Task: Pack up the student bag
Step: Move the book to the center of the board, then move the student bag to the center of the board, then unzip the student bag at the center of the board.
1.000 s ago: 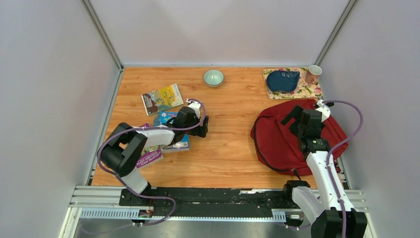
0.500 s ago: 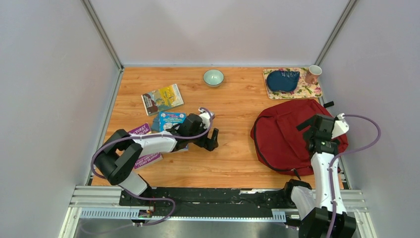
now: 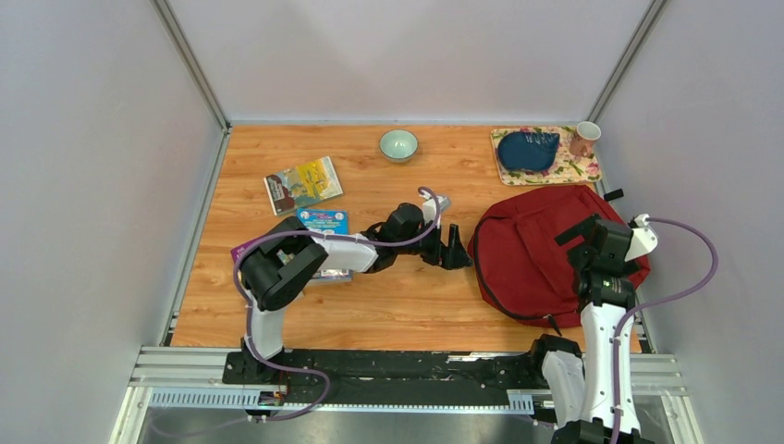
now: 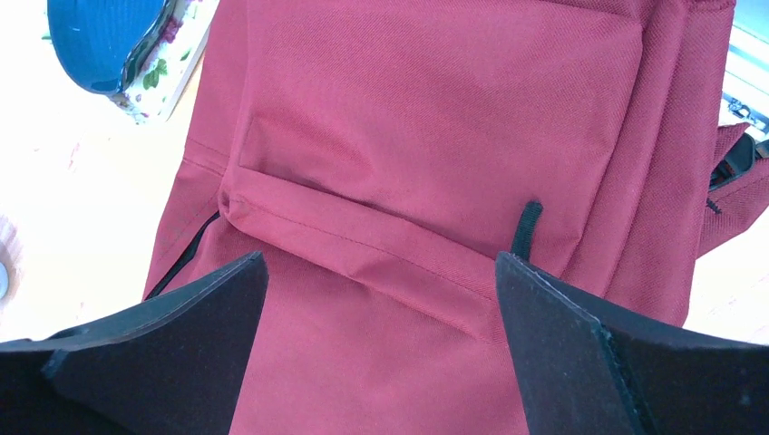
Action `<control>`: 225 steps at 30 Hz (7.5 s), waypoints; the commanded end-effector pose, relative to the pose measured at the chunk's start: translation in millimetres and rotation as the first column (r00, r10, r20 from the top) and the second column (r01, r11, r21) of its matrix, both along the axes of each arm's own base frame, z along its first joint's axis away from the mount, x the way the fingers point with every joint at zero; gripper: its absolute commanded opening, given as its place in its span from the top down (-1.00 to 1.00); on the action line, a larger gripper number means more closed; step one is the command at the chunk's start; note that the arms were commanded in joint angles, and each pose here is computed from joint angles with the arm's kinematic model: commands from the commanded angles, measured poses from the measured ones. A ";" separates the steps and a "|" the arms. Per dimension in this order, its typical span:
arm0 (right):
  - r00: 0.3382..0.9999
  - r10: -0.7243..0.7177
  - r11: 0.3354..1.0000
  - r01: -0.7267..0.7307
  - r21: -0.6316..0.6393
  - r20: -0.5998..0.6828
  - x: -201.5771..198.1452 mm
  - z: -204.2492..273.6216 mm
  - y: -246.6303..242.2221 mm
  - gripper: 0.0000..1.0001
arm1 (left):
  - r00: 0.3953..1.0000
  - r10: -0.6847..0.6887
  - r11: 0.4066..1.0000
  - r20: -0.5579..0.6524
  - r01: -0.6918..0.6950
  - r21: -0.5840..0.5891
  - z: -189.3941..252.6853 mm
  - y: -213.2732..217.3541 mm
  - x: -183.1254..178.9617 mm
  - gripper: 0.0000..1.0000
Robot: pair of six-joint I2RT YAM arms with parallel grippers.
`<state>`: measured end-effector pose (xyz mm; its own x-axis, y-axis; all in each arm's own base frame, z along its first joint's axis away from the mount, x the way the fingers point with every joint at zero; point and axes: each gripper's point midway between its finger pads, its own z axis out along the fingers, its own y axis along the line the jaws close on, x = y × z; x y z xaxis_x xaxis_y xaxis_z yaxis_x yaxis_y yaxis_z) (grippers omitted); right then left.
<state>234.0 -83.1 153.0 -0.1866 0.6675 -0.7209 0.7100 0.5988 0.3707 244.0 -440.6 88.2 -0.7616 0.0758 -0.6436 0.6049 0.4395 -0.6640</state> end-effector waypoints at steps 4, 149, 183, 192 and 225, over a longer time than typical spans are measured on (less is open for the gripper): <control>0.996 0.066 0.998 -0.065 -0.023 0.059 9.3 18.8 5.0 -0.98 | 0.990 -0.121 0.977 -0.072 0.106 -0.185 25.9 -52.3 -8.7 -0.94; 0.741 0.643 0.630 -0.656 0.415 0.196 -36.2 -91.0 233.0 1.00 | 0.985 0.111 0.621 0.129 -0.170 0.765 -18.0 95.4 -91.9 0.28; 0.780 0.616 0.714 -0.613 0.337 0.112 -27.0 -104.0 215.0 1.00 | 0.957 0.166 0.758 0.237 -0.278 0.590 8.8 142.5 -78.1 1.00; 0.786 0.613 0.730 -0.604 0.320 0.082 -27.6 -108.3 210.0 1.00 | 0.939 0.181 0.677 0.293 -0.335 0.655 0.6 170.8 -69.2 1.00; 0.727 0.667 0.658 -0.676 0.330 0.160 -53.9 -37.1 205.4 -0.71 | 0.949 0.186 0.831 0.254 -0.290 0.475 -15.5 218.1 -84.2 -0.31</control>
<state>194.6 101.2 115.0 -0.6067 0.5623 -0.5618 0.2014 0.7924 0.5757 159.6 -222.6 67.2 -0.6941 0.2827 -0.6621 0.5094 0.8427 -0.1742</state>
